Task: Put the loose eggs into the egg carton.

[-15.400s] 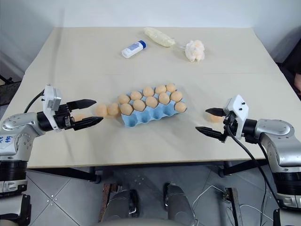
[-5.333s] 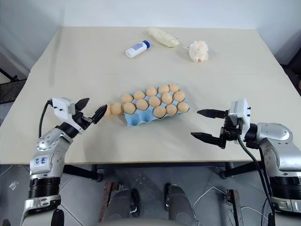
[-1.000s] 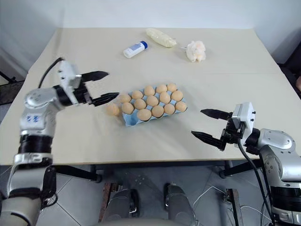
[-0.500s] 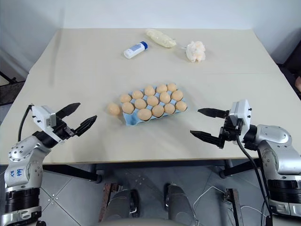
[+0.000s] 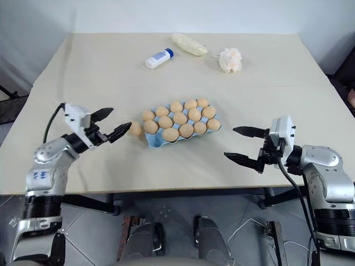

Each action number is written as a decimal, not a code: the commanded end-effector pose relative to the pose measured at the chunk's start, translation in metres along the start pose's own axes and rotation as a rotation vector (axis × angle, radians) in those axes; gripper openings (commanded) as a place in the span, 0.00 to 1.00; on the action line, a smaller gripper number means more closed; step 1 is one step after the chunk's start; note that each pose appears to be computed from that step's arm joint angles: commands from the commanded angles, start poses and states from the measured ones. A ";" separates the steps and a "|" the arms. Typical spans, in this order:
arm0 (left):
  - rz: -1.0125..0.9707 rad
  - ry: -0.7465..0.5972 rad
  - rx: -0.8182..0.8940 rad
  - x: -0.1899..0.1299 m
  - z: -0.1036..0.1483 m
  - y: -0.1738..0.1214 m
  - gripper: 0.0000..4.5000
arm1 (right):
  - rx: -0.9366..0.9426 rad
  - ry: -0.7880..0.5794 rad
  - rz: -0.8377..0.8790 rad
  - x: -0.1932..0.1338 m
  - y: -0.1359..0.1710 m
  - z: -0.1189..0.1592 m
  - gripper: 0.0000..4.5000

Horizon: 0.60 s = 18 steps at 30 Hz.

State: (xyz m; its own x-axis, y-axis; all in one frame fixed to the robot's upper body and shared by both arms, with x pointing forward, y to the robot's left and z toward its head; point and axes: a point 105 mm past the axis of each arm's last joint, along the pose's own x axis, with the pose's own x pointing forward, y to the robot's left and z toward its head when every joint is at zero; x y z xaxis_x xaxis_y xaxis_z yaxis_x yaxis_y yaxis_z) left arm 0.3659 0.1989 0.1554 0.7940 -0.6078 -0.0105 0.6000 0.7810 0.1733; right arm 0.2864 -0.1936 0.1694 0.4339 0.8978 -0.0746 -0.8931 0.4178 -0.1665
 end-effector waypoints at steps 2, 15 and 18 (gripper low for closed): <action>-0.010 0.062 0.036 0.014 -0.005 0.004 0.99 | -0.039 -0.015 -0.019 -0.005 0.003 0.008 1.00; -0.059 0.234 0.024 0.028 -0.030 0.003 0.91 | -0.032 0.000 -0.060 -0.012 0.007 0.006 1.00; -0.057 0.237 0.015 0.029 -0.031 0.003 0.74 | -0.033 0.001 -0.063 -0.012 0.006 0.006 1.00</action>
State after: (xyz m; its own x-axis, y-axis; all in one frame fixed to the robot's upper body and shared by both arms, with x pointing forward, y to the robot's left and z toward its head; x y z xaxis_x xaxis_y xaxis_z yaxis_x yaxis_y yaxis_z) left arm 0.3900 0.1898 0.1108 0.7535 -0.5948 -0.2802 0.6466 0.7476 0.1517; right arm 0.2764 -0.1952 0.1603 0.4714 0.8773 -0.0897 -0.8767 0.4552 -0.1554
